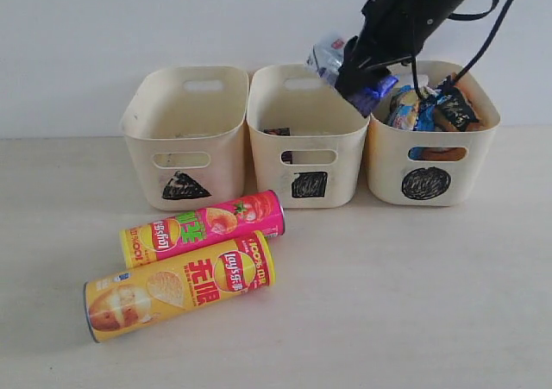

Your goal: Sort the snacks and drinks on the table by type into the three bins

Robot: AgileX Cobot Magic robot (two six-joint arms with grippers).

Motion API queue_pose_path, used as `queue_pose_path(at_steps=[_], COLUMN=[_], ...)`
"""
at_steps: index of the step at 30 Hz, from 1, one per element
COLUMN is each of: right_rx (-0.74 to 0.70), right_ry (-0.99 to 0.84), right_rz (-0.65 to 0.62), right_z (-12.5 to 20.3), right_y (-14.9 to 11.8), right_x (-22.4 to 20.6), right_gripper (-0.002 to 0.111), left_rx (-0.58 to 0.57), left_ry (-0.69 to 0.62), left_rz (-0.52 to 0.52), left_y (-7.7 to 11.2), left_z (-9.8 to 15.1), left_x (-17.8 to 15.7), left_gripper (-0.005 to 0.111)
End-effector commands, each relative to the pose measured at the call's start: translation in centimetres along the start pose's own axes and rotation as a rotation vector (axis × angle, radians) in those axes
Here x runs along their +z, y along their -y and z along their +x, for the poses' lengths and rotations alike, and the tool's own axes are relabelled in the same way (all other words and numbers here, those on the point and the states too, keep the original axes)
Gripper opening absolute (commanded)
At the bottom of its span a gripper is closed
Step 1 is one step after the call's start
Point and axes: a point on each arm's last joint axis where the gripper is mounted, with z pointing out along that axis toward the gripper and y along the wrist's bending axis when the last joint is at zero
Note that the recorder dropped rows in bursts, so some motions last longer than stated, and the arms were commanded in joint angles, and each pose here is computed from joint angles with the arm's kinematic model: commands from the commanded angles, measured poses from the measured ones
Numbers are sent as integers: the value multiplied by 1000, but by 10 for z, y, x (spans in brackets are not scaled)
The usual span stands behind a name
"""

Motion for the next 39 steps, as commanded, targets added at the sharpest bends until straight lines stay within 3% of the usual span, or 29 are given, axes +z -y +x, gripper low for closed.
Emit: queue_pose_path(at_steps=[1, 5, 9, 13, 16, 19, 26, 30, 33, 39], right_rx=[97, 276, 258, 247, 233, 229, 162, 137, 162, 301], right_ry=[205, 372, 363, 341, 338, 341, 293, 136, -8, -192], right_rz=[119, 148, 196, 201, 193, 192, 182, 268, 337, 362], right_z=[-11, -11, 2, 10, 10, 9, 1, 7, 15, 36], right_y=[18, 31, 38, 39, 38, 38, 33, 37, 40, 48], right_x=[29, 69, 100, 115, 117, 114, 88, 64, 45, 13], right_gripper=[0, 0, 3, 37, 72, 83, 78, 43, 2, 1], left_rx=[-3, -3, -3, -3, -3, -3, -3, -3, -3, -3], left_ry=[14, 10, 10, 10, 11, 11, 11, 9, 9, 9], left_rz=[1, 1, 1, 1, 1, 1, 1, 1, 1, 1], left_y=[0, 0, 0, 0, 0, 0, 0, 0, 0, 0], left_z=[-2, -1, -1, -1, -1, -1, -1, -1, -1, -1], left_x=[0, 0, 0, 0, 0, 0, 0, 0, 0, 0], left_gripper=[4, 4, 4, 4, 4, 4, 4, 4, 4, 4])
